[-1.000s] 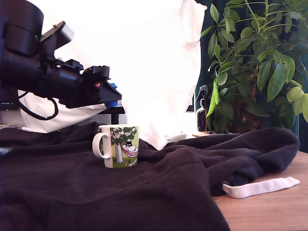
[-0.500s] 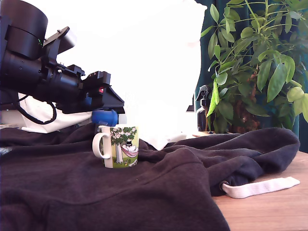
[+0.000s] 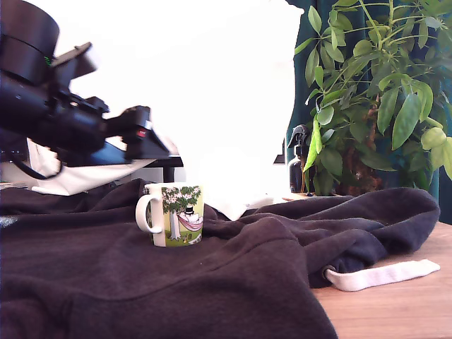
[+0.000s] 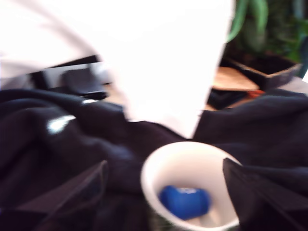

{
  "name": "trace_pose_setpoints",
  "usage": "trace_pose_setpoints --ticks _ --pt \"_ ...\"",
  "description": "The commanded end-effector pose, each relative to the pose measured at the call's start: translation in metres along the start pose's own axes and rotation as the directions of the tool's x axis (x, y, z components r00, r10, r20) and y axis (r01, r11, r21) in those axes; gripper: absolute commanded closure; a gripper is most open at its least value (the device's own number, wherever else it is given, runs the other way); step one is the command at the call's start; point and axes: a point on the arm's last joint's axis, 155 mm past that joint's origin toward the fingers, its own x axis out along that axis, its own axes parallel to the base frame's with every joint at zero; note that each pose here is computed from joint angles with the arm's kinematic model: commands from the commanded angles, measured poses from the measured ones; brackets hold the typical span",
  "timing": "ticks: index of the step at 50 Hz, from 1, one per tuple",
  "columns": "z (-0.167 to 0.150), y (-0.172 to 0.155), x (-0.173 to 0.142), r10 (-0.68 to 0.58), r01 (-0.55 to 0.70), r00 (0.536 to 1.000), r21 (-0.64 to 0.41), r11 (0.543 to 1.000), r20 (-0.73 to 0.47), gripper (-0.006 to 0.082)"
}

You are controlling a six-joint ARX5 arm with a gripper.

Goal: Pick the blue coffee capsule and place it inside the green coffee cup

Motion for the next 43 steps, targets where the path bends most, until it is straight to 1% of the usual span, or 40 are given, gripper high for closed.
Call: trace_pose_setpoints --ticks 1,4,6,8,16,23,33,43 --pt "0.026 0.014 -0.013 0.036 -0.037 0.998 0.006 0.999 0.051 0.0436" --pt "0.031 0.025 -0.022 0.065 -0.065 0.997 -0.004 0.998 0.043 0.0670" --pt "0.035 0.032 -0.028 0.084 -0.084 0.996 -0.010 0.996 0.043 0.0791" --pt "0.039 0.039 -0.035 0.106 -0.106 0.993 -0.015 0.994 0.044 0.0774" --pt "0.049 0.065 -0.061 0.187 -0.186 0.982 -0.038 0.982 0.034 0.0781" --pt "0.054 0.080 -0.083 0.245 -0.243 0.969 -0.055 0.968 0.018 0.0781" --pt "0.054 0.090 -0.104 0.287 -0.287 0.958 -0.052 0.957 -0.004 0.0781" --pt "0.048 0.095 -0.110 0.302 -0.303 0.953 -0.056 0.951 -0.034 0.0781"
